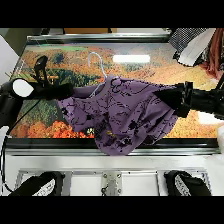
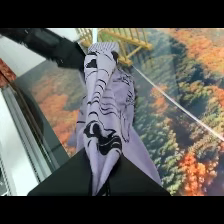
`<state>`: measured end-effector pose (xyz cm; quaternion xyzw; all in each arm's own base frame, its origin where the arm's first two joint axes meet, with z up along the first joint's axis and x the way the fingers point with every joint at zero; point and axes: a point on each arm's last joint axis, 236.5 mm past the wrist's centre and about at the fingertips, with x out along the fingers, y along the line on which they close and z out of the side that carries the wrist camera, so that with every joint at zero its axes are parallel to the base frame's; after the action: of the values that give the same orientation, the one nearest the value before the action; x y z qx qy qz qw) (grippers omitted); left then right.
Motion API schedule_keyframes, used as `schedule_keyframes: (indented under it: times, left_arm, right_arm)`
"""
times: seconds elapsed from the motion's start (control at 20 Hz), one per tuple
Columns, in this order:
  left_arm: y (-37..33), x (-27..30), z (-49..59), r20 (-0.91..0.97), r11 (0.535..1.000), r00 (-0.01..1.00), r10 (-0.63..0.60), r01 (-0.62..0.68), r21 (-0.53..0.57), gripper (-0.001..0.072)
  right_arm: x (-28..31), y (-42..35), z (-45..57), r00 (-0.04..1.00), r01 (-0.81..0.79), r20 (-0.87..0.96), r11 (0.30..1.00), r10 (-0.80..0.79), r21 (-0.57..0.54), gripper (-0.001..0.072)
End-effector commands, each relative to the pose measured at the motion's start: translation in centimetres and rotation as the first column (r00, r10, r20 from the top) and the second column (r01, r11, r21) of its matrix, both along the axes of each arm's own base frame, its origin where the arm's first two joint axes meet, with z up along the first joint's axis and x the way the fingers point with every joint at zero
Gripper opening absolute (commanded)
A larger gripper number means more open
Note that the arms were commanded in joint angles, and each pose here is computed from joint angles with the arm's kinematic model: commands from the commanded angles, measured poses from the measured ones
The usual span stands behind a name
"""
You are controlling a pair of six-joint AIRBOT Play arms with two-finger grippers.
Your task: Fold the clothes and pants, and hang the long-sleeved shirts on hangers.
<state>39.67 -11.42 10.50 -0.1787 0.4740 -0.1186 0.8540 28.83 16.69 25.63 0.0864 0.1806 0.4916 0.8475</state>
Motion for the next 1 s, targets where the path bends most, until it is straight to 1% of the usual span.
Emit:
schedule_keyframes:
  times: [0.0, 0.1, 0.25, 0.35, 0.45, 0.6, 0.8, 0.85, 0.95]
  left_arm:
    - [-1.1, 0.5, 5.7, 0.095, 0.999, 0.994, -0.052, 0.052, 0.001, 0.0018]
    - [-3.1, -0.1, 9.2, 0.157, 0.992, 0.979, -0.127, 0.127, 0.016, 0.0018]
    - [-6.8, -2.1, 14.0, 0.234, 0.97, 0.942, -0.241, 0.242, 0.026, 0.0019]
    - [-8.4, -3.2, 16.7, 0.291, 0.956, 0.911, -0.293, 0.286, 0.069, 0.0019]
    - [-9.4, -4.1, 19.5, 0.356, 0.943, 0.873, -0.333, 0.305, 0.135, 0.0018]
    - [-11.2, -5.3, 23.3, 0.443, 0.931, 0.818, -0.365, 0.318, 0.18, 0.0018]
    - [-13.9, -6.4, 27.0, 0.515, 0.912, 0.754, -0.408, 0.364, 0.19, 0.0018]
    - [-14.1, -6.4, 27.6, 0.525, 0.91, 0.745, -0.411, 0.365, 0.194, 0.0018]
    - [-13.4, -5.9, 27.8, 0.528, 0.913, 0.745, -0.407, 0.329, 0.24, 0.0019]
  right_arm:
    - [0.4, -0.5, -0.8, 1.0, 0.023, -0.006, 0.999, -0.023, -0.037, 0.0021]
    - [0.7, -0.4, -0.1, 0.999, 0.035, 0.006, 0.999, -0.035, -0.008, 0.0021]
    - [1.1, 0.0, 2.5, 0.997, 0.038, 0.061, 0.995, -0.043, 0.09, 0.0021]
    - [1.1, 0.4, 4.8, 0.99, 0.019, 0.132, 0.987, -0.041, 0.161, 0.0021]
    - [1.0, 0.6, 6.6, 0.984, 0.005, 0.174, 0.975, -0.045, 0.223, 0.0021]
    - [0.9, 1.5, 7.9, 0.976, -0.019, 0.214, 0.964, -0.04, 0.266, 0.0021]
    - [0.4, 2.9, 9.9, 0.966, -0.068, 0.259, 0.938, -0.024, 0.341, 0.0021]
    - [0.5, 3.0, 10.1, 0.964, -0.065, 0.265, 0.937, -0.031, 0.344, 0.0021]
    - [0.9, 2.8, 10.2, 0.964, -0.046, 0.261, 0.935, -0.05, 0.351, 0.0021]
